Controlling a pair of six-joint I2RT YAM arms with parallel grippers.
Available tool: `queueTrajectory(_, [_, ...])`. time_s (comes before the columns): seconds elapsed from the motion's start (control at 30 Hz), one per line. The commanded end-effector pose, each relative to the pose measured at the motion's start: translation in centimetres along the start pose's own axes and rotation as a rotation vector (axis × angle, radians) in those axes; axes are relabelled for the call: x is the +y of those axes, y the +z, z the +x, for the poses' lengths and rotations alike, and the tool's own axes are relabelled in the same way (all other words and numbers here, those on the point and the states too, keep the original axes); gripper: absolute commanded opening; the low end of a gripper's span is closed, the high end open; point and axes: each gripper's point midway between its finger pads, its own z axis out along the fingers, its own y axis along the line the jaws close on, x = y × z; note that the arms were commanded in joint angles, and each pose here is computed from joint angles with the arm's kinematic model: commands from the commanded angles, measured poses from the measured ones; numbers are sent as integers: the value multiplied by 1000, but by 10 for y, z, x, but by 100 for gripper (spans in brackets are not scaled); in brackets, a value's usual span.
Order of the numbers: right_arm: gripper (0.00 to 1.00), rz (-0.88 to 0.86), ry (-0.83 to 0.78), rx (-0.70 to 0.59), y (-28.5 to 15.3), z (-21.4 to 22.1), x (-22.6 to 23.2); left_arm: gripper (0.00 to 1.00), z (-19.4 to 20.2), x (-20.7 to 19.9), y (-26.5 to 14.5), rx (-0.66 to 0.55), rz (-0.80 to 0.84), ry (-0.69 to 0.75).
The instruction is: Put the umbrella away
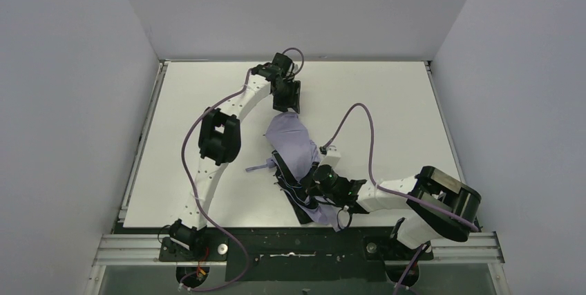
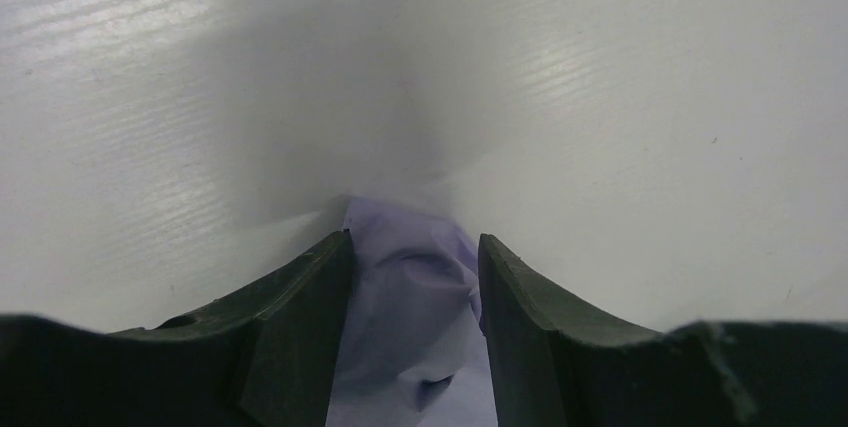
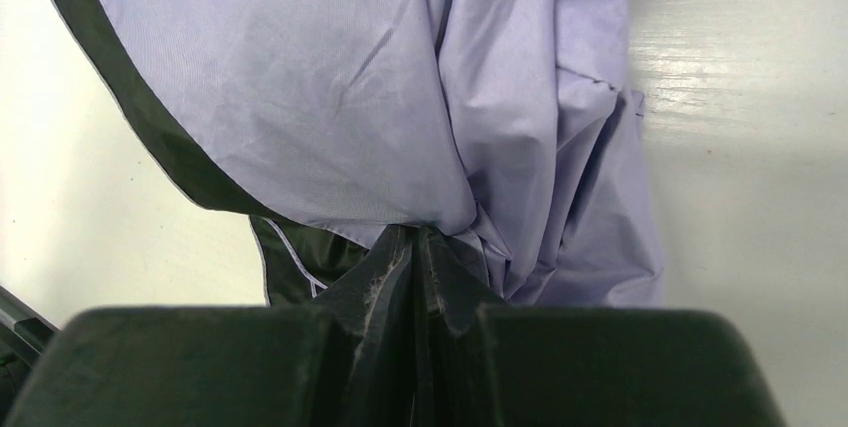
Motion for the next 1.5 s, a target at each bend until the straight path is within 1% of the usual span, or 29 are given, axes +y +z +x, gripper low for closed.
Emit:
queueTrajectory(0.0, [0, 290, -164, 304, -26, 81, -96, 44, -10, -14, -11, -21, 45, 21])
queueTrajectory(0.03, [0, 290, -165, 304, -26, 82, -96, 41, -10, -14, -11, -21, 50, 22])
queueTrajectory(0.2, [0, 290, -163, 305, -26, 82, -96, 18, -15, -20, -14, -38, 71, 19])
queueTrajectory(0.3, [0, 292, -164, 306, -26, 83, -96, 3, -25, -23, -24, -81, 80, 17])
queueTrajectory(0.33, [0, 291, -165, 307, -25, 83, -96, 0, -29, -25, -28, -100, 85, 16])
queueTrajectory(0.43, [0, 291, -170, 312, -25, 83, -95, 0, -45, -33, -47, -161, 100, 20])
queueTrajectory(0.6, [0, 288, -162, 306, -24, 82, -94, 0, -65, -42, -90, -251, 129, 10])
queueTrajectory(0.77, [0, 279, -152, 310, -22, 85, -92, 0, -75, -46, -131, -342, 161, -12])
queueTrajectory(0.9, [0, 264, -140, 309, -19, 85, -88, 0, -67, -55, -158, -367, 200, -22])
queueTrajectory(1.0, [0, 241, -123, 306, -17, 84, -80, 0, -46, -61, -169, -391, 232, -35])
queueTrajectory(1.13, [0, 210, -103, 297, -12, 81, -70, 0, -9, -59, -183, -427, 251, -76])
queueTrajectory(1.3, [0, 172, -86, 289, -7, 78, -56, 0, 50, -60, -185, -434, 260, -103])
queueTrajectory(1.37, [0, 164, -84, 283, -5, 76, -53, 0, 80, -62, -177, -409, 267, -118])
queueTrajectory(1.47, [0, 151, -68, 270, -5, 73, -48, 0, 114, -64, -173, -410, 265, -129])
